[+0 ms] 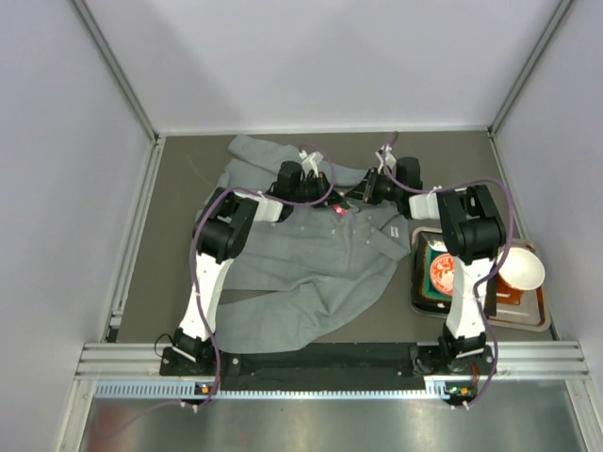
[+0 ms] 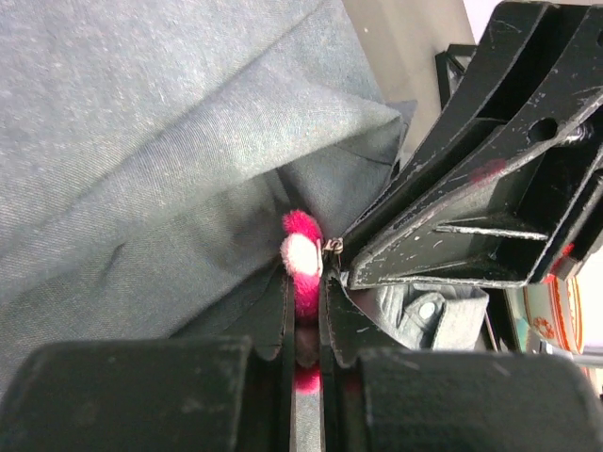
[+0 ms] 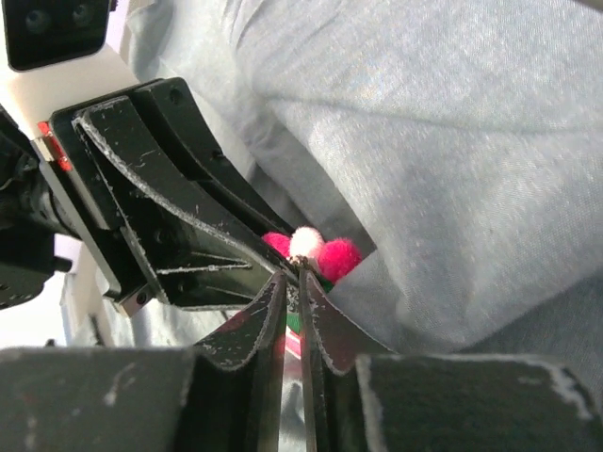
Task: Remove the brooch from the garment
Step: Open the brooch with the flattened clothing.
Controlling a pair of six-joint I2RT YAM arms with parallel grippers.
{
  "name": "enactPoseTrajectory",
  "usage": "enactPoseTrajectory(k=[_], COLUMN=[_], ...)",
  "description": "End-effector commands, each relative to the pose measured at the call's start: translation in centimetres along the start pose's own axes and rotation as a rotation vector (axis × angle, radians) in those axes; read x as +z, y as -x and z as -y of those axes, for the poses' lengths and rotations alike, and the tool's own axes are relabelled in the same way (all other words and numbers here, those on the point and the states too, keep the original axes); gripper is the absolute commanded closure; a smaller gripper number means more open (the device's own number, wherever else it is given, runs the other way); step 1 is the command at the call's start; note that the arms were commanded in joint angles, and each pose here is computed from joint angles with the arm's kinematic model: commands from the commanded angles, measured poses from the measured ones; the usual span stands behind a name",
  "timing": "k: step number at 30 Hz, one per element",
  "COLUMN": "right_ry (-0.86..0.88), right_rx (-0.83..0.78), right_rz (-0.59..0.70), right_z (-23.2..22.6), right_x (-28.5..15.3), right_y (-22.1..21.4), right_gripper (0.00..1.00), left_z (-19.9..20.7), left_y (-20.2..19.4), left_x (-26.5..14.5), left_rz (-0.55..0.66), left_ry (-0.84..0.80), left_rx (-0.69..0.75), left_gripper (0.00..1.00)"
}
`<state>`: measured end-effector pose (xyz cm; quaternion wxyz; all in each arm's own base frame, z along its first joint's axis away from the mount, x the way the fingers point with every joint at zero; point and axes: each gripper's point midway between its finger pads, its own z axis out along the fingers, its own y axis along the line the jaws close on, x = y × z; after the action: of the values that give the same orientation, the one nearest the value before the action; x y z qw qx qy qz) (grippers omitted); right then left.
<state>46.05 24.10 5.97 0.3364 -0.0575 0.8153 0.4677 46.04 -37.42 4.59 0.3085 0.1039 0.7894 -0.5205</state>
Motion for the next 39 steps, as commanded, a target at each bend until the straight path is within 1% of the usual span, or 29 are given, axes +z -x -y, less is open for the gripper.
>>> enactPoseTrajectory(k=[1, 3, 5, 13, 20, 28, 32, 37, 39], right_ry=[0.144, 0.145, 0.110, 0.009, -0.032, -0.009, 0.002, 0.048, 0.057], right_rx=[0.118, 0.160, 0.195, 0.203, 0.223, 0.277, 0.311, 0.300, 0.321], right_rz=[0.046, 0.054, 0.032, 0.022, 0.041, 0.015, -0.038, -0.075, -0.045], right_z=[-1.9, -1.7, -0.8, 0.6, 1.8, 1.8, 2.0, 1.4, 1.6], right_x=[-1.3, -1.4, -1.2, -1.3, -0.7, 0.0, 0.4, 0.2, -0.1], right_y=[0.5, 0.6, 0.1, -0.2, 0.1, 0.3, -0.7, -1.3, -0.8], right_gripper=[0.86, 0.83, 0.82, 0.82, 0.91, 0.96, 1.00, 1.00, 0.97], left_z=[1.1, 1.0, 1.0, 1.2, 1.6, 1.9, 2.1, 1.8, 1.5], left_y=[-0.4, -0.4, -0.5, 0.0, 0.1, -0.4, -0.3, -0.2, -0.4], left_x=[0.4, 0.4, 0.4, 0.2, 0.1, 0.5, 0.6, 0.8, 0.8], left_rz=[-0.001, 0.001, 0.001, 0.017, 0.024, -0.004, -0.007, -0.008, -0.011], left_ry=[-0.045, -0.038, -0.032, -0.019, -0.027, -0.006, 0.002, 0.022, 0.029], left_rx=[0.012, 0.017, 0.023, 0.057, 0.083, 0.140, 0.180, 0.190, 0.179], left_gripper=[1.00, 1.00, 1.00, 1.00, 1.00, 1.00, 1.00, 1.00, 1.00])
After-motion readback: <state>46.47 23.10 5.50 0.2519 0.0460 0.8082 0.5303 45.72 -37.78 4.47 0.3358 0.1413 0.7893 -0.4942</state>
